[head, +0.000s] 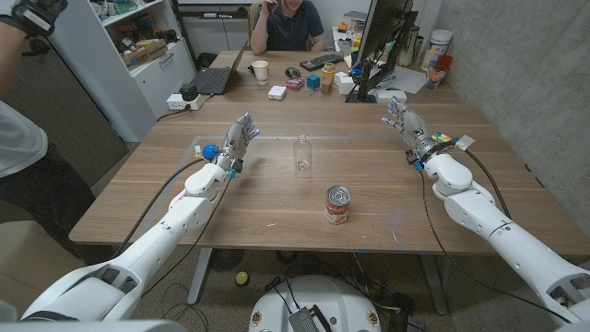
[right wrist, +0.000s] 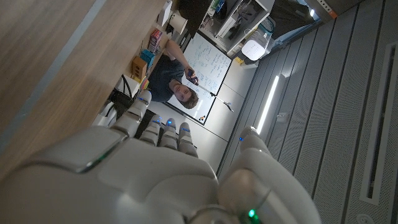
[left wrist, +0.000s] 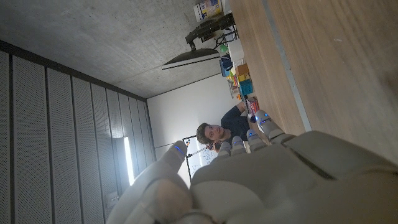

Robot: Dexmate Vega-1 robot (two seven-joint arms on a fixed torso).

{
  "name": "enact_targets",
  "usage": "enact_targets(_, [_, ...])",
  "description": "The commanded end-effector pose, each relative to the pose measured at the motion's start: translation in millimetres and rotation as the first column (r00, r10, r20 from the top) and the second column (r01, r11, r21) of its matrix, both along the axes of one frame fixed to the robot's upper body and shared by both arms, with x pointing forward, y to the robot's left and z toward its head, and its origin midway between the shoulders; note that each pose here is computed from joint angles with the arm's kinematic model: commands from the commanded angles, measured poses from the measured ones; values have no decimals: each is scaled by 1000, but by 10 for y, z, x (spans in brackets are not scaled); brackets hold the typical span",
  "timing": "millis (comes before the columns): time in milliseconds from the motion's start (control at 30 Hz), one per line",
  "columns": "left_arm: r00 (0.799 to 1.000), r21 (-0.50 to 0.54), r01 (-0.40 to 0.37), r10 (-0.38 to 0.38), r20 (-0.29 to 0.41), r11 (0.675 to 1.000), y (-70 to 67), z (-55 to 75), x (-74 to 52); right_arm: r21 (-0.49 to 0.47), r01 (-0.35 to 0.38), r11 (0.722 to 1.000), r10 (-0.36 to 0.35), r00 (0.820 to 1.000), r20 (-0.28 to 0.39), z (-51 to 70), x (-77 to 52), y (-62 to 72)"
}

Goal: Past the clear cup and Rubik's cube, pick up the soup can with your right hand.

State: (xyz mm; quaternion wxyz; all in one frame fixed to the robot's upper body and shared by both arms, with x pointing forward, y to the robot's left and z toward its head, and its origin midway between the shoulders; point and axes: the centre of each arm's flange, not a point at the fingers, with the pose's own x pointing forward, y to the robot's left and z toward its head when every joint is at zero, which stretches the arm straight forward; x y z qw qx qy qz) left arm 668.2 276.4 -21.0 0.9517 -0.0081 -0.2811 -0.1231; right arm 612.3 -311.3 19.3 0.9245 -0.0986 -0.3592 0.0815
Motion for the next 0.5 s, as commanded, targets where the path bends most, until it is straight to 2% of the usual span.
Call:
enact_targets(33, [1000, 12, 15, -15, 15, 1000, -45, 55, -6, -75, 76, 994, -67, 990, 124, 236, -451, -87])
enact_targets(300, [1000, 16, 21, -21, 21, 1000, -52, 84, 11, -110, 143, 984, -118, 971, 206, 366, -762, -137])
enact_targets(333, [999, 17, 24, -24, 24, 1000, -57, 94, 17, -123, 156, 980, -126, 967, 223, 399, -842, -142])
enact_targets(367, [999, 17, 24, -25, 24, 1000, -57, 94, 17, -123, 158, 980, -128, 967, 222, 400, -843, -142])
enact_targets(400, [999, 18, 27, -28, 26, 999, -59, 102, 24, -136, 179, 974, -142, 959, 246, 427, -922, -147])
enact_targets(500, [999, 21, 31, -31, 28, 999, -60, 111, 33, -152, 202, 968, -156, 950, 270, 457, -1044, -153])
